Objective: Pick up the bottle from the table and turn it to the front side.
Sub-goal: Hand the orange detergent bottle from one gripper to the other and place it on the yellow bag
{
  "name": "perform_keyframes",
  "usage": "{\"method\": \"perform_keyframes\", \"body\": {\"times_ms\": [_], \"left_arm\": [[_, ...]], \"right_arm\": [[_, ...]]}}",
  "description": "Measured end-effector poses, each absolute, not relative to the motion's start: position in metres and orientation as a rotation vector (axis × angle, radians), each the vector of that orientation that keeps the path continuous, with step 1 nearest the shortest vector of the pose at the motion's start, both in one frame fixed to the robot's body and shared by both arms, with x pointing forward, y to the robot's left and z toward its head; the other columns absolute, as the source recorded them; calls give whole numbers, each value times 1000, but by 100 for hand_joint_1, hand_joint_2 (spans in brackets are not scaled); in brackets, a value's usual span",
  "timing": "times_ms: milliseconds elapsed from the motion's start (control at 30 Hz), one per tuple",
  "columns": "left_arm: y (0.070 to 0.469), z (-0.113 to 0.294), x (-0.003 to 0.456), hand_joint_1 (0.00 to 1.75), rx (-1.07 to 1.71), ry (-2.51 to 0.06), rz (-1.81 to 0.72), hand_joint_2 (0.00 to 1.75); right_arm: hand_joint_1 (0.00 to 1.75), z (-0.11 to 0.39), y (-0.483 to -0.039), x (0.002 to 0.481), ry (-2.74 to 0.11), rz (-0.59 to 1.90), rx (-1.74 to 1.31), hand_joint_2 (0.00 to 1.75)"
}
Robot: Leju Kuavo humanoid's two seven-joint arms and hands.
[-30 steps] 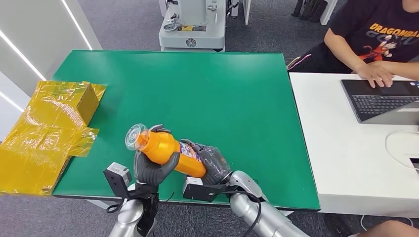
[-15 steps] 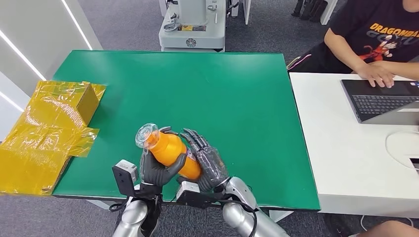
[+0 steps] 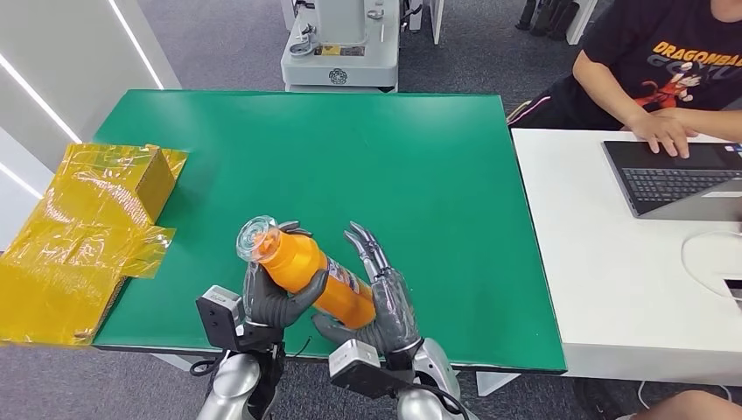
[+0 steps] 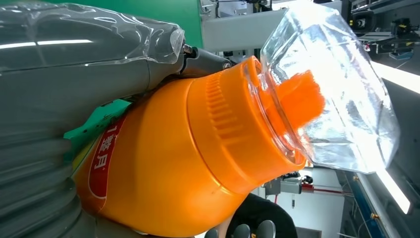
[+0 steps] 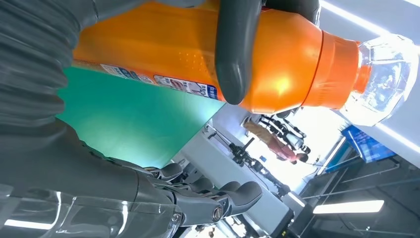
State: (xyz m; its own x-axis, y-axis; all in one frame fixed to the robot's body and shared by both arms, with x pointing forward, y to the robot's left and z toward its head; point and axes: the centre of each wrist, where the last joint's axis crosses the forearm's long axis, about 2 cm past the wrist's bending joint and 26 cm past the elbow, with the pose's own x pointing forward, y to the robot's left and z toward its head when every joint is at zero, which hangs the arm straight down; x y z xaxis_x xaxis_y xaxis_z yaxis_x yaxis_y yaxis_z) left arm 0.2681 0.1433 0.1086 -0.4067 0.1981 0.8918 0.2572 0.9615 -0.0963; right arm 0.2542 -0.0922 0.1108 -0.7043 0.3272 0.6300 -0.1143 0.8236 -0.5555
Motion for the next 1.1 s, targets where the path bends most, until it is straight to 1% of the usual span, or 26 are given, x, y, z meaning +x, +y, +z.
{"method": "perform_keyframes", "body": {"times_ms": [100, 200, 333, 467, 633, 767, 833, 933, 1100], "left_arm": [[146, 112, 270, 175, -278, -2059, -83, 175], [158, 123, 276, 175, -155, -2154, -154, 175], [187, 143, 290, 175, 91, -2262, -382, 175], [230, 166, 317, 175, 352, -2260, -686, 175], [302, 192, 355, 175, 706, -2146, -1057, 175], [348, 209, 374, 175, 959, -1963, -1361, 175], [362, 222, 387, 175, 1063, -1839, -1530, 175], [376, 240, 409, 175, 1145, -1676, -1717, 175], [387, 257, 434, 175, 1218, -1473, -1875, 175]], "right_arm": [[0, 110, -93, 249, -2246, 707, -155, 175], [0, 110, -95, 238, -2256, 643, -140, 175], [0, 113, -98, 228, -2281, 560, -123, 175], [0, 121, -104, 223, -2290, 494, -123, 175], [0, 128, -110, 219, -2291, 454, -118, 175], [0, 131, -112, 216, -2301, 432, -122, 175], [0, 133, -113, 215, -2307, 422, -126, 175], [0, 134, -114, 213, -2315, 409, -132, 175], [0, 137, -116, 211, -2321, 394, -141, 175]]}}
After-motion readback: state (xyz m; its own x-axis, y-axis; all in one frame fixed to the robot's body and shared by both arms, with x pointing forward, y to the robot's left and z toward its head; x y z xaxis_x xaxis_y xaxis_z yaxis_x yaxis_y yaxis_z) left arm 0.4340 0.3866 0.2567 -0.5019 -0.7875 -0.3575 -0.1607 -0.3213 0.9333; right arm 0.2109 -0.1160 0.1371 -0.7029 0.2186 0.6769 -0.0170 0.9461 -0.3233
